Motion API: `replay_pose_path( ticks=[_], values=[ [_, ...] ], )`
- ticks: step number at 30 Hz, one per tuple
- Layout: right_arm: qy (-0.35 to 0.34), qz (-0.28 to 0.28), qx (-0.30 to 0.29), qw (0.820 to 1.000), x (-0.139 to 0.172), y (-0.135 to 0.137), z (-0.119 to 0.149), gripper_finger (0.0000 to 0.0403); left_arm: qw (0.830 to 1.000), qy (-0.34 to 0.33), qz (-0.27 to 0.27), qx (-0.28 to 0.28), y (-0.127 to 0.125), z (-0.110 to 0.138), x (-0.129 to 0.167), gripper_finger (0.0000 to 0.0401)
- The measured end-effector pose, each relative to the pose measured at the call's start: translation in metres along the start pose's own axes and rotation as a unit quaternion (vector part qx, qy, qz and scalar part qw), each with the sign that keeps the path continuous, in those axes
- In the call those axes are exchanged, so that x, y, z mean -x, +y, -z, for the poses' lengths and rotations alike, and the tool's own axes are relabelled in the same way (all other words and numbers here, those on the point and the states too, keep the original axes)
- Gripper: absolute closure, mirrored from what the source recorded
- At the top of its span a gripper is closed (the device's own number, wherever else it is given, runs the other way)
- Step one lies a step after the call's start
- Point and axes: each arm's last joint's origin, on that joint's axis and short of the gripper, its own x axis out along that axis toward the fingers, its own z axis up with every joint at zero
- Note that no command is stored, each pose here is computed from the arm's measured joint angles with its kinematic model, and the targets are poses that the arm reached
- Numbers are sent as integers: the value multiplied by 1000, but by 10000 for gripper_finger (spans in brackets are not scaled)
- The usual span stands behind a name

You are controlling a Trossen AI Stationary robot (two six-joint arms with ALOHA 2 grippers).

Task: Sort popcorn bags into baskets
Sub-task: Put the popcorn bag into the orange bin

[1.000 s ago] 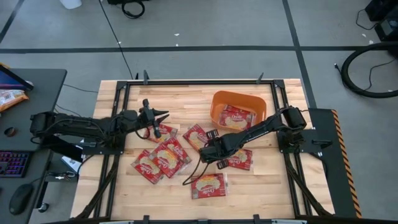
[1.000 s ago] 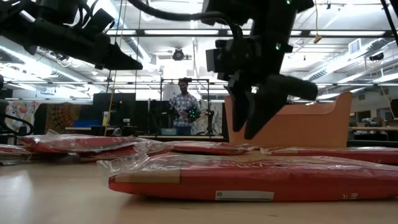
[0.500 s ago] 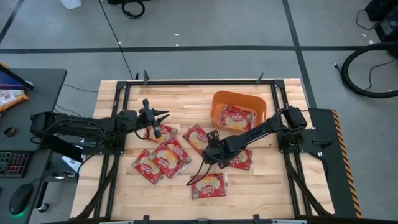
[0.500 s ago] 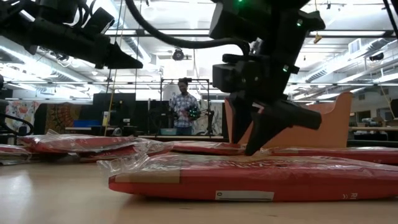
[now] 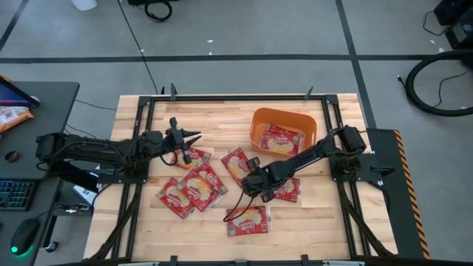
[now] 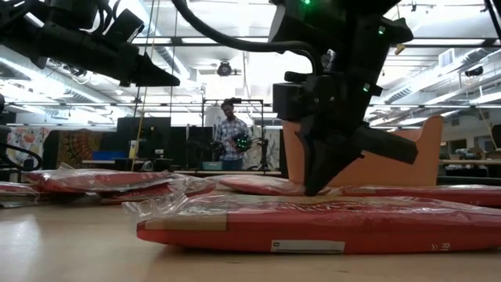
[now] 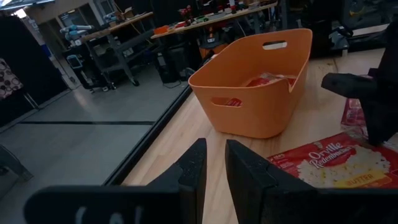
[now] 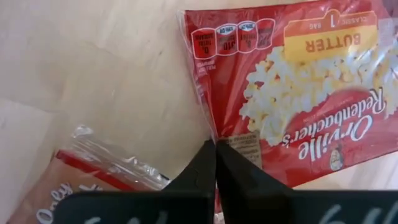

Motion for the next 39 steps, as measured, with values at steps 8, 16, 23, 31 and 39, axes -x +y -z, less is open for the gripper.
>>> replay_pose_path(
  ticks=[8,16,23,31,39],
  values=[
    [1,16,4,1000,25,-13,-9,397,1000,0,0,0,0,0,0,337],
    [-29,71,39,996,82,-36,-15,398,1000,0,0,0,0,0,0,337],
    [-73,137,3,988,141,-57,-2,398,1000,1,0,0,0,0,0,337],
    [-127,213,-76,966,195,-74,21,398,1000,1,0,0,0,0,0,337],
    [-167,257,-117,945,235,-82,44,398,1000,2,0,0,0,0,0,337]
  ],
)
